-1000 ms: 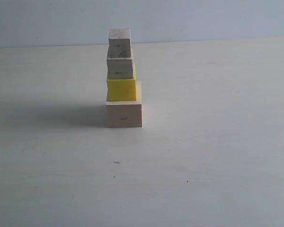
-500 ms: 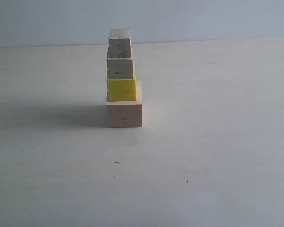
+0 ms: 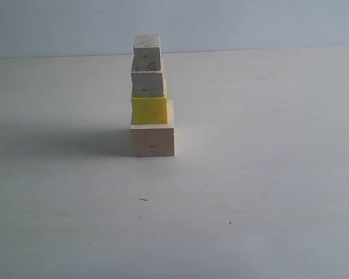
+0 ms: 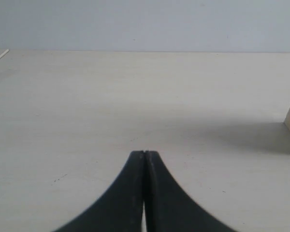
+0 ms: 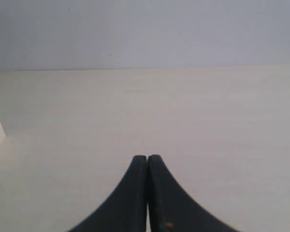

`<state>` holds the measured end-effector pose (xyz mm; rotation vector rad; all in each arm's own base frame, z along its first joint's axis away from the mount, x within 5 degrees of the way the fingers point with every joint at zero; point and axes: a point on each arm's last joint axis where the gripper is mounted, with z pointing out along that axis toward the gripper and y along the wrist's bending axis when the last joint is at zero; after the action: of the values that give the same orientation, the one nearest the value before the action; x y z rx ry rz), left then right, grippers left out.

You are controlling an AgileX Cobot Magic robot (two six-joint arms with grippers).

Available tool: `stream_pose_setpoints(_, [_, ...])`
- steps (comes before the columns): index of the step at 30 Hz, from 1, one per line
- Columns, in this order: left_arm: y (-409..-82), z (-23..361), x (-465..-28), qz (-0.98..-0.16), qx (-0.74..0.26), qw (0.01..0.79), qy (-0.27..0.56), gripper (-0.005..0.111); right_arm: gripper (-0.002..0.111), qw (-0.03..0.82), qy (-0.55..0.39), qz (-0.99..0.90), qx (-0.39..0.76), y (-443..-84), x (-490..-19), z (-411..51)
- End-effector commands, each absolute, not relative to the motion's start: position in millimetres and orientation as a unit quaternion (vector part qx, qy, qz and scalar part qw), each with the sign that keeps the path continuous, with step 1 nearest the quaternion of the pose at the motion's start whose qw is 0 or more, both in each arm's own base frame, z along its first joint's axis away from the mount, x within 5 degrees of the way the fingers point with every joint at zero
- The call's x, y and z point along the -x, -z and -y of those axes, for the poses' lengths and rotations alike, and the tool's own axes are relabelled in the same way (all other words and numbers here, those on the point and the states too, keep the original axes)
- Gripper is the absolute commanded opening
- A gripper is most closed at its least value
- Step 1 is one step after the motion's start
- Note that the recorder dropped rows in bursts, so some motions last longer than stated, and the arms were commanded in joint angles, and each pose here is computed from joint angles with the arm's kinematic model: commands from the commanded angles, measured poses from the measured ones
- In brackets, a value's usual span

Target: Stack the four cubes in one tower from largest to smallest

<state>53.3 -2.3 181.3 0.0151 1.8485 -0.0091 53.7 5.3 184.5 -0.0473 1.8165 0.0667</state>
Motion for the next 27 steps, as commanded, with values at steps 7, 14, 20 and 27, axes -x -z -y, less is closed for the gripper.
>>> stream_pose_setpoints(7, [-181.1, 2.4, -53.2, -0.796, -0.01, 0.606, 0.003, 0.0, 0.0, 0.603, -0.07, -0.794, -0.029, -181.4, -53.0, -6.1])
stream_pose_setpoints(14, [-181.1, 2.4, -53.2, -0.796, -0.01, 0.606, 0.003, 0.0, 0.0, 0.603, -0.07, -0.794, -0.029, -181.4, -53.0, -6.1])
stream_pose_setpoints(20, [-181.1, 2.4, -53.2, -0.796, -0.01, 0.606, 0.003, 0.0, 0.0, 0.603, -0.071, -0.794, -0.029, -181.4, -53.0, -6.1])
stream_pose_setpoints(27, [-181.1, 2.4, -53.2, -0.796, -0.01, 0.606, 0.003, 0.0, 0.0, 0.603, -0.071, -0.794, -0.029, -181.4, -53.0, -6.1])
